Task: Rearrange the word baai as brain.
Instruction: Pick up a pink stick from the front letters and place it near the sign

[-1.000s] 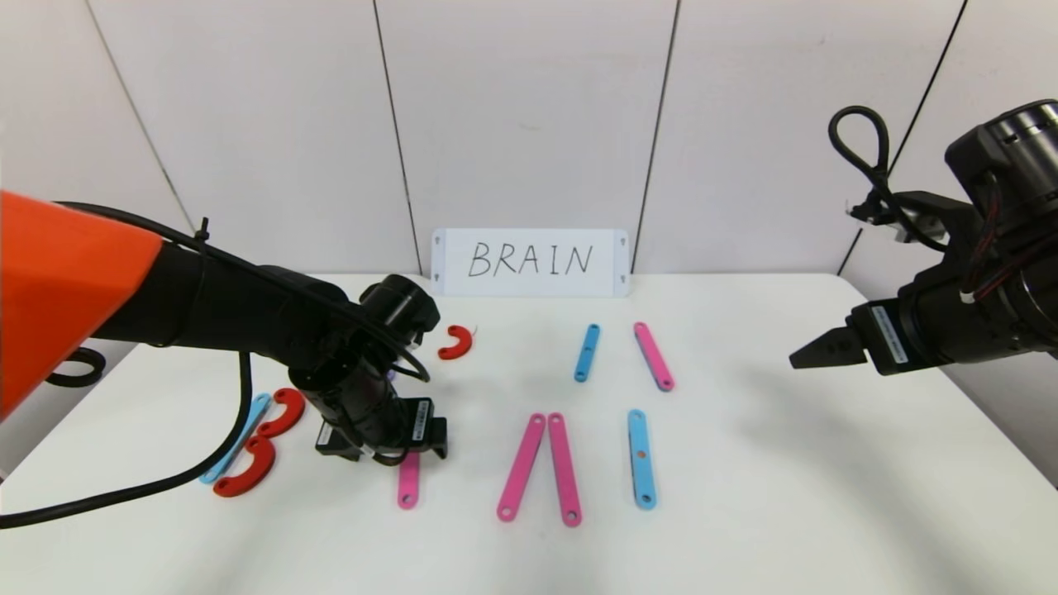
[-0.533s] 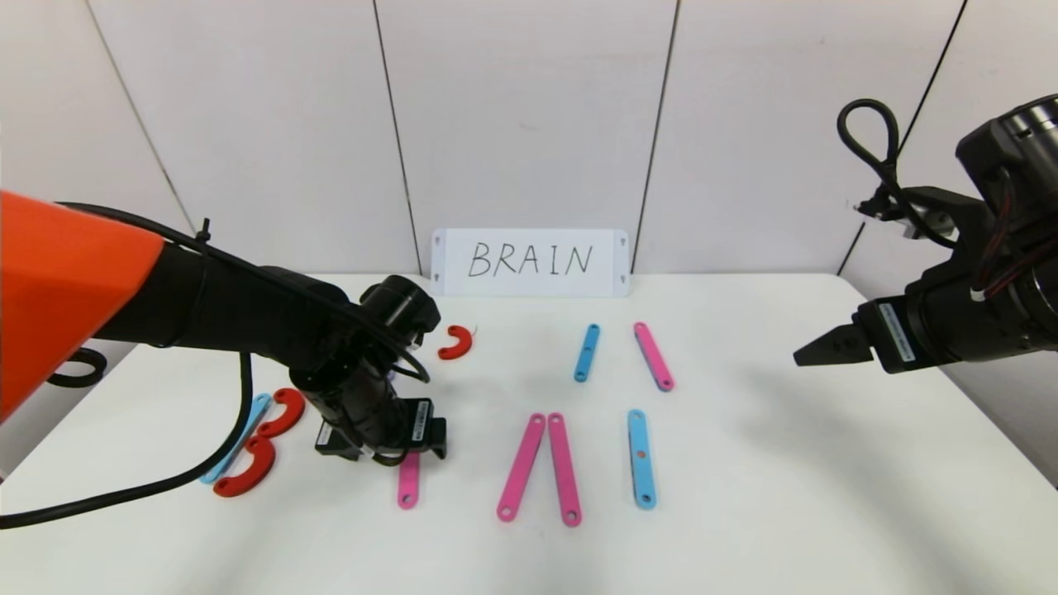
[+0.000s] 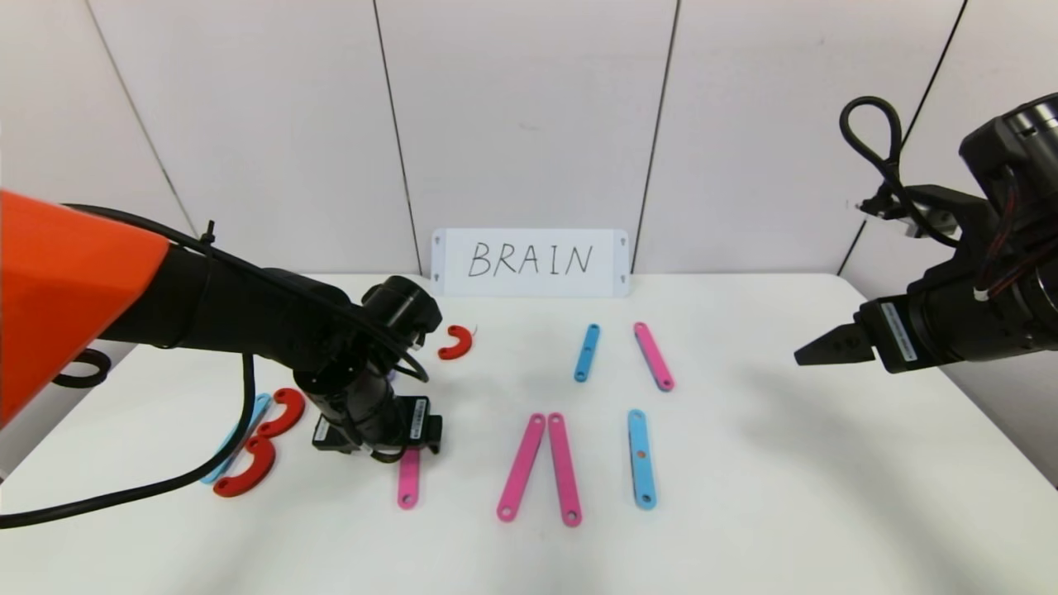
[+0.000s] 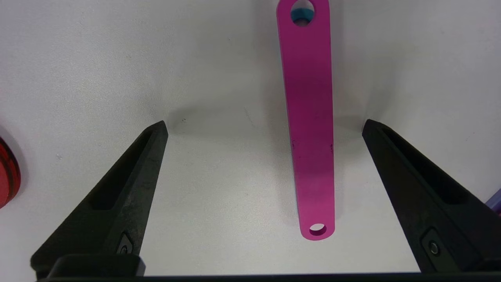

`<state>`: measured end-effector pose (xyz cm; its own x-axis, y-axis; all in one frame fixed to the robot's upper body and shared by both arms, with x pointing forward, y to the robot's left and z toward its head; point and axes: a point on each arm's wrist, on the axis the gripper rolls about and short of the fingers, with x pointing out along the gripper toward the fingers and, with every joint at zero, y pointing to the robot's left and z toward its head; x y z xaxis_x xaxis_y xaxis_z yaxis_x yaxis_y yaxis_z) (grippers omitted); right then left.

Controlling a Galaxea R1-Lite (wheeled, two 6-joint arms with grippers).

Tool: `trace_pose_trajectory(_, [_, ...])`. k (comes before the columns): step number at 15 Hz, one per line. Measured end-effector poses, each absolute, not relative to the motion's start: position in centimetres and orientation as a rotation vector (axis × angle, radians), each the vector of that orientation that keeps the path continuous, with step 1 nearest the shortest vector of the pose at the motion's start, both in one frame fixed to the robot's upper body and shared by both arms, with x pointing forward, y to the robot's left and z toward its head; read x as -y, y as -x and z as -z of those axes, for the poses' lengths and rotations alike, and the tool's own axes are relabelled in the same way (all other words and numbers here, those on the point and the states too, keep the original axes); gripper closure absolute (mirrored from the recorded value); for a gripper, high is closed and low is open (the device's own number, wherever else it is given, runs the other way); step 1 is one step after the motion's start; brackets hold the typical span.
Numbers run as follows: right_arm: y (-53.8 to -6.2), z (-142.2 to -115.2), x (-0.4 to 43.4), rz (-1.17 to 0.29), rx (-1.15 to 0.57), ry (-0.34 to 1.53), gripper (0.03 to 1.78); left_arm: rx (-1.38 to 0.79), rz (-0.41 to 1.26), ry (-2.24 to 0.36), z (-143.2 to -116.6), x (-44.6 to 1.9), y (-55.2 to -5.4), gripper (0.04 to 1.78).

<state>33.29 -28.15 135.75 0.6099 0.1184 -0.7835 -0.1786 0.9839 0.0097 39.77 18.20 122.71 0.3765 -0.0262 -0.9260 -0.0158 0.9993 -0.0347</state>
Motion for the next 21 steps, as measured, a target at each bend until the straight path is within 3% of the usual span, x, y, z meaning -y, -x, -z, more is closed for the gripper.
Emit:
trace_pose_trajectory(9, [-33.2,-135.8,28.1,-0.173,-0.899,0.072,0.07,-1.173,0.033,0.016,-122.8,-17.0,-39.4,0.08])
trace_pose_trajectory(11, [-33.2,-135.8,28.1,-0.173,-0.899,0.073,0.07,-1.177,0.033,0.016,-122.7,-17.0,-39.4,0.15])
trace_pose_trajectory(14, [-33.2,-135.8,28.1,-0.174,-0.897,0.072,0.07,-1.180,0.035,0.015,-122.6,-16.9,-39.5,0.45])
trace_pose_trajectory(19, [-33.0,-136.0,28.2,-0.174,-0.885,0.070,0.07,-1.183,0.031,0.012,-122.4,-16.9,-39.6,1.31])
trace_pose_trajectory(21, [-33.0,-136.0,28.2,-0.174,-0.878,0.069,0.07,-1.182,0.030,0.013,-122.4,-16.9,-39.6,1.51])
